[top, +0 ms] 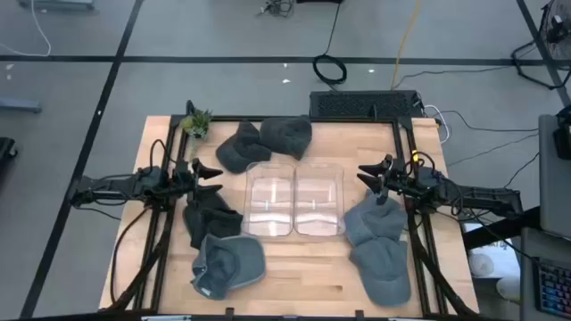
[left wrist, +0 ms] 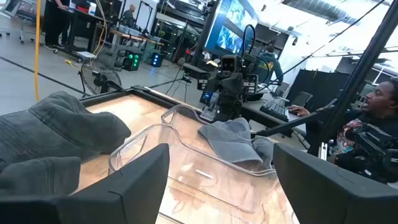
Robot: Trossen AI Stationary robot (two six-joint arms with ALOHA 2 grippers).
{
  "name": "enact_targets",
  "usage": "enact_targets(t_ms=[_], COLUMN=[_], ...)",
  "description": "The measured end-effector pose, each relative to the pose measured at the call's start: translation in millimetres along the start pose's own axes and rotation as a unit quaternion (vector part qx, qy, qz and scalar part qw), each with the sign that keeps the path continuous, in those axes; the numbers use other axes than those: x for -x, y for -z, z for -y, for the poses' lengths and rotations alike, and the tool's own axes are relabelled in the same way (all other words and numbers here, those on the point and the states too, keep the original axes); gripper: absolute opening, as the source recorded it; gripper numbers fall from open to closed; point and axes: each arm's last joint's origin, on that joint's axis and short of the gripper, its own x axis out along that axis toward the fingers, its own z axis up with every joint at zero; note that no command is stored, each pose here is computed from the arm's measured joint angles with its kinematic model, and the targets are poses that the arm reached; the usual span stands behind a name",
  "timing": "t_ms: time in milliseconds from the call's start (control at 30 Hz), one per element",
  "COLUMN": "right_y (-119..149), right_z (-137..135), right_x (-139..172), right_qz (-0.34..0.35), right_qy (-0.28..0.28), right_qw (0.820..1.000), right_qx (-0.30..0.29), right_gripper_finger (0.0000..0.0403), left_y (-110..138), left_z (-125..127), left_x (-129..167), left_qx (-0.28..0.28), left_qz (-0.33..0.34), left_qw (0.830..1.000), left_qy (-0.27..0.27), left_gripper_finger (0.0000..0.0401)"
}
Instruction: Pick & Place hat
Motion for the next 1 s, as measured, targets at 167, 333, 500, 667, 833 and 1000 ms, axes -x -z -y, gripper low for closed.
enact_targets(t_ms=[167, 333, 500, 667, 833, 1000], right_y=[0.0, 0.0, 0.0, 0.0, 0.0, 0.0], right_z=[0.0, 0.0, 0.0, 0.0, 0.0, 0.0], right_x=[0.0, 0.0, 0.0, 0.0, 0.0, 0.0], right_qz=[0.0, 0.0, 0.0, 0.0, 0.0, 0.0], right_qy=[0.0, 0.0, 0.0, 0.0, 0.0, 0.0], right_qw=[1.0, 1.0, 1.0, 1.0, 1.0, 1.0], right_qx=[0.0, 0.0, 0.0, 0.0, 0.0, 0.0], right_gripper_finger=[0.0155, 0.0155, 0.0155, 0.0155, 0.0155, 0.0155], left_y=[0.0, 0.3, 0.3, 0.3, 0.3, 0.5], left_z=[0.0, 0.7, 0.8, 0.8, 0.8, 1.3], left_x=[0.0, 0.0, 0.0, 0.0, 0.0, 0.1], left_qx=[0.0, 0.024, 0.007, -0.015, -0.023, -0.027], left_qz=[0.0, -0.005, -0.006, -0.006, -0.005, -0.008], left_qw=[1.0, 1.0, 1.0, 1.0, 1.0, 0.999], left_qy=[0.0, 0.012, 0.015, 0.016, 0.016, 0.023], left_gripper_finger=[0.0294, 0.0294, 0.0294, 0.0294, 0.0294, 0.0297])
